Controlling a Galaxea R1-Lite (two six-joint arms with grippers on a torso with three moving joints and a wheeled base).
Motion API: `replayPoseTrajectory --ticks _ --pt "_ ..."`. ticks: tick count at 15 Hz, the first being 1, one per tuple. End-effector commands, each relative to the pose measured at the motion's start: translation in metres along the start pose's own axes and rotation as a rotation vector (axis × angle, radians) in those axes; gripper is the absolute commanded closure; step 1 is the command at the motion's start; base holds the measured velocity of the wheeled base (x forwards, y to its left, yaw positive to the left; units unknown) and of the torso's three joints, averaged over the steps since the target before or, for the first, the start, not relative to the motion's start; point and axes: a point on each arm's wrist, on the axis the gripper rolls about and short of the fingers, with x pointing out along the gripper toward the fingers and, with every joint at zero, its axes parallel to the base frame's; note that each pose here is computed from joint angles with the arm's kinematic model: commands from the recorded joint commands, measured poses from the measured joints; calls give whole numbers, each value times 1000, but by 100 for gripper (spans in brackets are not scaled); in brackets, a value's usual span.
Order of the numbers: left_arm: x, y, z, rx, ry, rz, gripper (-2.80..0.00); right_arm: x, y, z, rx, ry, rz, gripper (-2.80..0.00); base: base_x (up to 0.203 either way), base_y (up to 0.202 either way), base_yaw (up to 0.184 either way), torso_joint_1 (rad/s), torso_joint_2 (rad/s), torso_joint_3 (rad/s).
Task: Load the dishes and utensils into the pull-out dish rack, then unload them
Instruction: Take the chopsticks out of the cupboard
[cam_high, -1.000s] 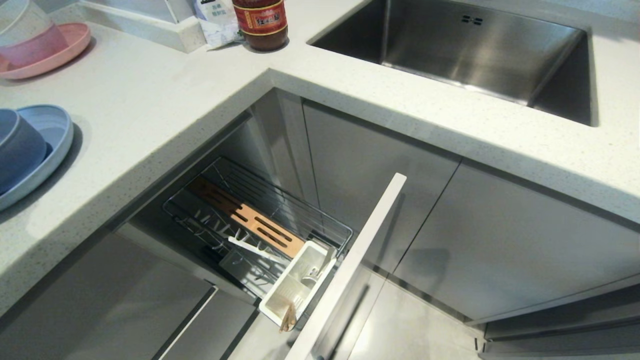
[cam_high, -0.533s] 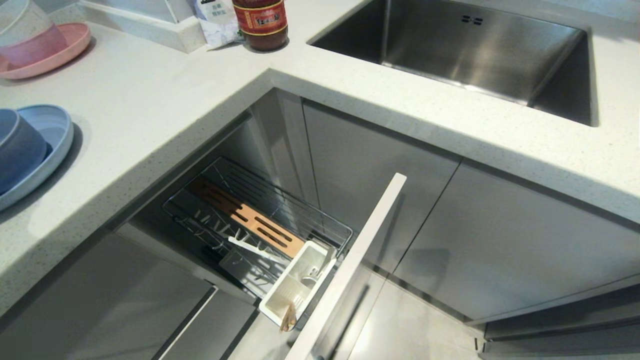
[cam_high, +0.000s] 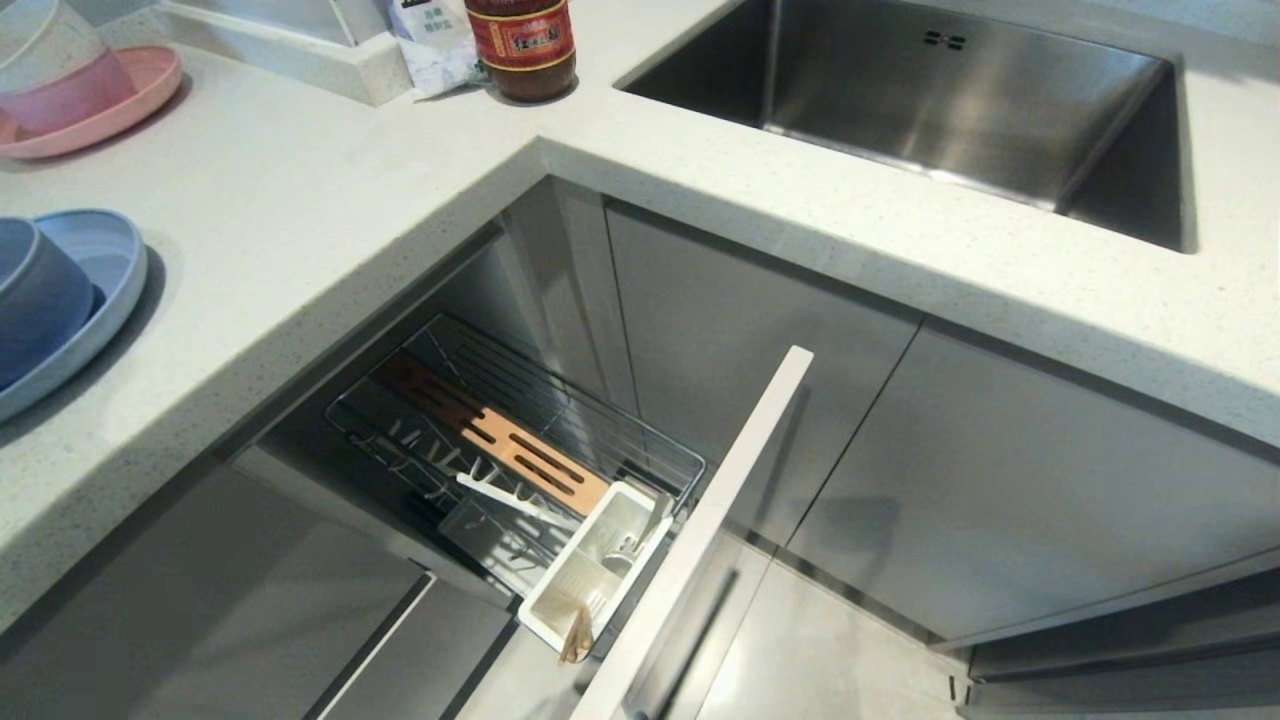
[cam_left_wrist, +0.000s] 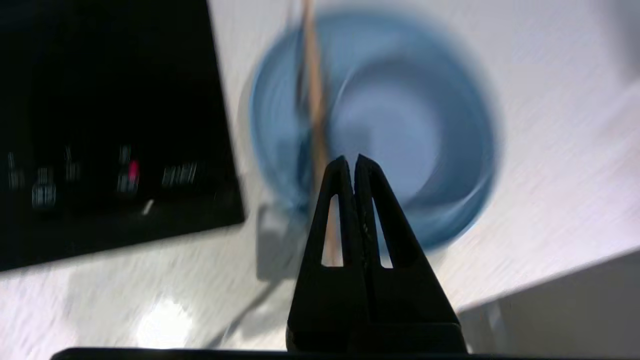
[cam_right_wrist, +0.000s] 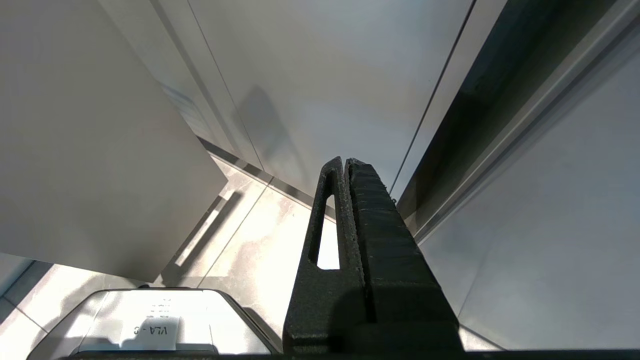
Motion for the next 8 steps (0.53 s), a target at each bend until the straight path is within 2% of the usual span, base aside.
replayPoseTrajectory --ticks 1,3,5,6,8 --pt "-15 -15 21 -51 -144 -62 0 0 0 0 0 -2 0 0 0 0 0 0 0 0" --pt "-32 -32 42 -109 -261 -161 0 0 0 0 0 -2 1 0 0 0 0 0 0 0" --pt "-49 -48 62 -167 -324 -292 0 0 0 0 0 -2 0 0 0 0 0 0 0 0" --pt "-55 -55 71 -206 -328 -367 0 0 0 0 0 -3 1 0 0 0 0 0 0 0" --pt "-45 -66 77 -274 -233 -485 0 0 0 0 0 -2 0 0 0 0 0 0 0 0"
